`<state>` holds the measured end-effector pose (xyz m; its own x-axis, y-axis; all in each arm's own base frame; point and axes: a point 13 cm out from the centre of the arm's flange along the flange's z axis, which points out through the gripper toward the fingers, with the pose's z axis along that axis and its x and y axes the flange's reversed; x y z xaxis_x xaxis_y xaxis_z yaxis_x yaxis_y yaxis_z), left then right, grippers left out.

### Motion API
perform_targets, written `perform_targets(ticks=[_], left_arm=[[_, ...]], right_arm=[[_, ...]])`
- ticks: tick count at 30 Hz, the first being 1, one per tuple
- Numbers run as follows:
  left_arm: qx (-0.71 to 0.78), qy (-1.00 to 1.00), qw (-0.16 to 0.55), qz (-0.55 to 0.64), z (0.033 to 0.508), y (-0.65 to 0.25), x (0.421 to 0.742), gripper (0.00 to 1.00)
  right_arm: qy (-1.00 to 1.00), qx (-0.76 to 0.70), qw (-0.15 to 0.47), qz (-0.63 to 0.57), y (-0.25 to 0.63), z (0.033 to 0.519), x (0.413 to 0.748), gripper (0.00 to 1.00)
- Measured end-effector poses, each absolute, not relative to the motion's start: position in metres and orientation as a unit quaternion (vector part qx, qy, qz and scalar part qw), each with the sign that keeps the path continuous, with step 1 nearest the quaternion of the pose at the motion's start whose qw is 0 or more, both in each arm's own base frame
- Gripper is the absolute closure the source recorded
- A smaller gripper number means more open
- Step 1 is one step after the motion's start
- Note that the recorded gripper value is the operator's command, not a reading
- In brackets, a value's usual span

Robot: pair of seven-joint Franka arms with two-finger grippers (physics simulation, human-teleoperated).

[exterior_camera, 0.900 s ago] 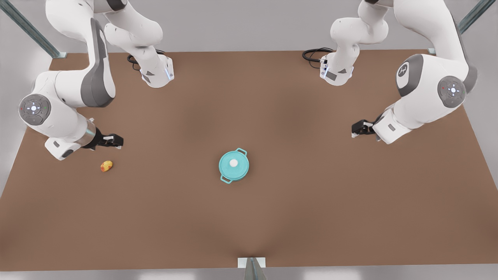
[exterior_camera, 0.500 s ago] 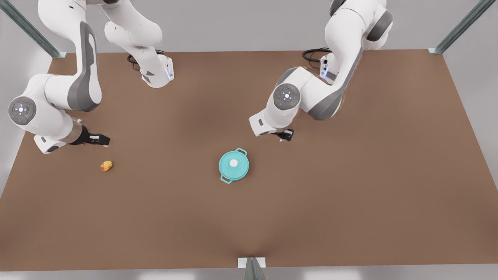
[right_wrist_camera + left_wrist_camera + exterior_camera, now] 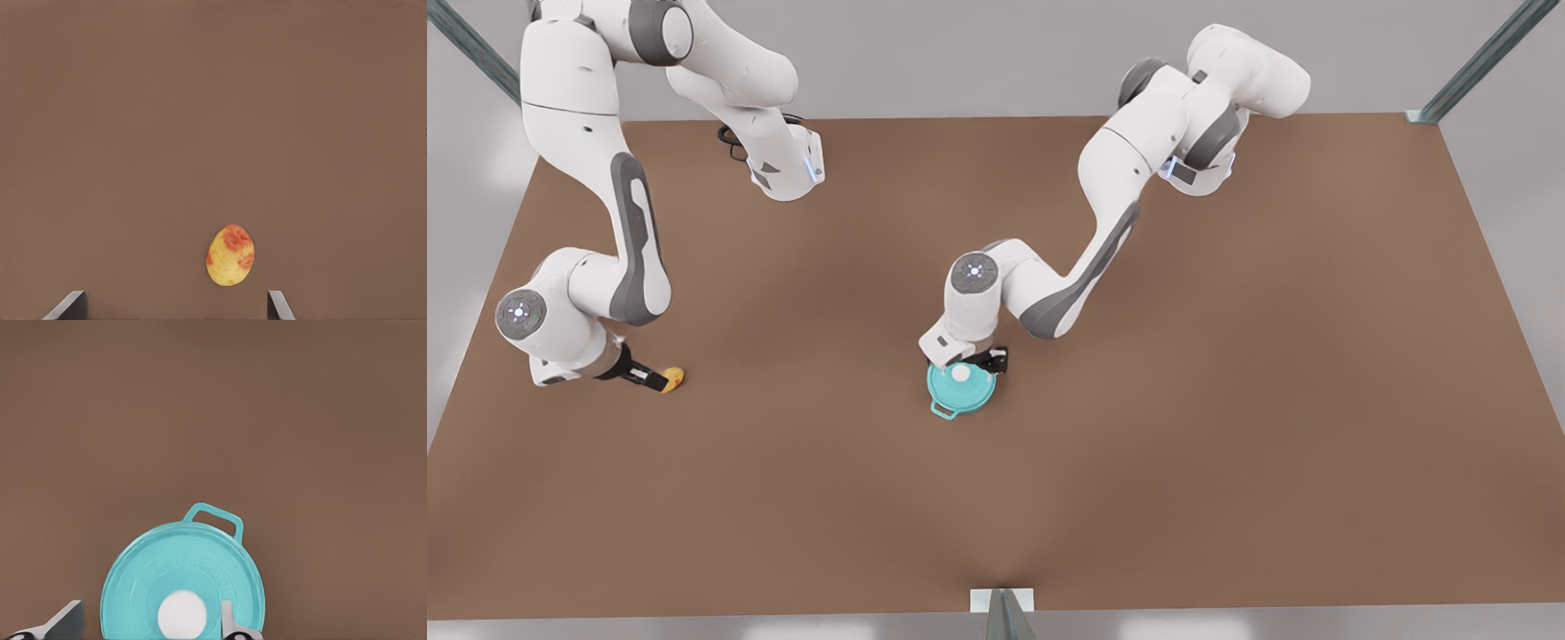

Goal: Open the pot lid and put the potato into the pot

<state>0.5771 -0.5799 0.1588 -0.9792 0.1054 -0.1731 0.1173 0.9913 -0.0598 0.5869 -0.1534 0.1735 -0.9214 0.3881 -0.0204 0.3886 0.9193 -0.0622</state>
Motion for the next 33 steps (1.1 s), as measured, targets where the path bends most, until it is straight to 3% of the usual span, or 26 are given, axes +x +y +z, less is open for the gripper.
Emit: perform_targets(ticks=[6,13,15,16,17,25,28,30,32,33], left_arm=[[0.034,0.994,0.103,-0.026,0.133,-0.590,0.569,0.00],[0.005,0.994,0.104,-0.021,0.109,-0.591,0.564,0.01],[-0.004,0.994,0.105,-0.022,0.108,-0.591,0.564,0.35],[-0.008,0.994,0.105,-0.023,0.108,-0.591,0.564,0.49],[-0.012,0.994,0.105,-0.023,0.108,-0.591,0.564,0.55],[-0.041,0.994,0.104,-0.018,0.120,-0.587,0.566,0.64],[-0.074,0.993,0.095,-0.012,0.136,-0.554,0.593,0.64],[-0.122,0.989,0.081,-0.012,0.155,-0.497,0.637,0.64],[-0.178,0.982,0.060,-0.003,0.143,-0.405,0.690,0.64],[-0.192,0.980,0.046,0.003,0.120,-0.373,0.702,0.64]], right_arm=[[0.973,0.229,0.025,-0.024,-0.150,0.147,0.600,0.00],[0.960,0.278,0.026,-0.018,-0.170,0.113,0.575,0.00],[0.958,0.284,0.026,-0.018,-0.170,0.104,0.571,0.00],[0.958,0.286,0.028,-0.018,-0.169,0.102,0.571,0.00],[0.957,0.287,0.028,-0.017,-0.167,0.098,0.570,0.00],[0.954,0.296,0.031,-0.018,-0.161,0.069,0.558,0.00],[0.953,0.300,0.032,-0.019,-0.163,0.061,0.554,0.00],[0.953,0.302,0.034,-0.020,-0.163,0.059,0.552,0.00],[0.952,0.303,0.033,-0.021,-0.164,0.052,0.549,0.00],[0.951,0.306,0.033,-0.022,-0.168,0.049,0.547,0.00]])
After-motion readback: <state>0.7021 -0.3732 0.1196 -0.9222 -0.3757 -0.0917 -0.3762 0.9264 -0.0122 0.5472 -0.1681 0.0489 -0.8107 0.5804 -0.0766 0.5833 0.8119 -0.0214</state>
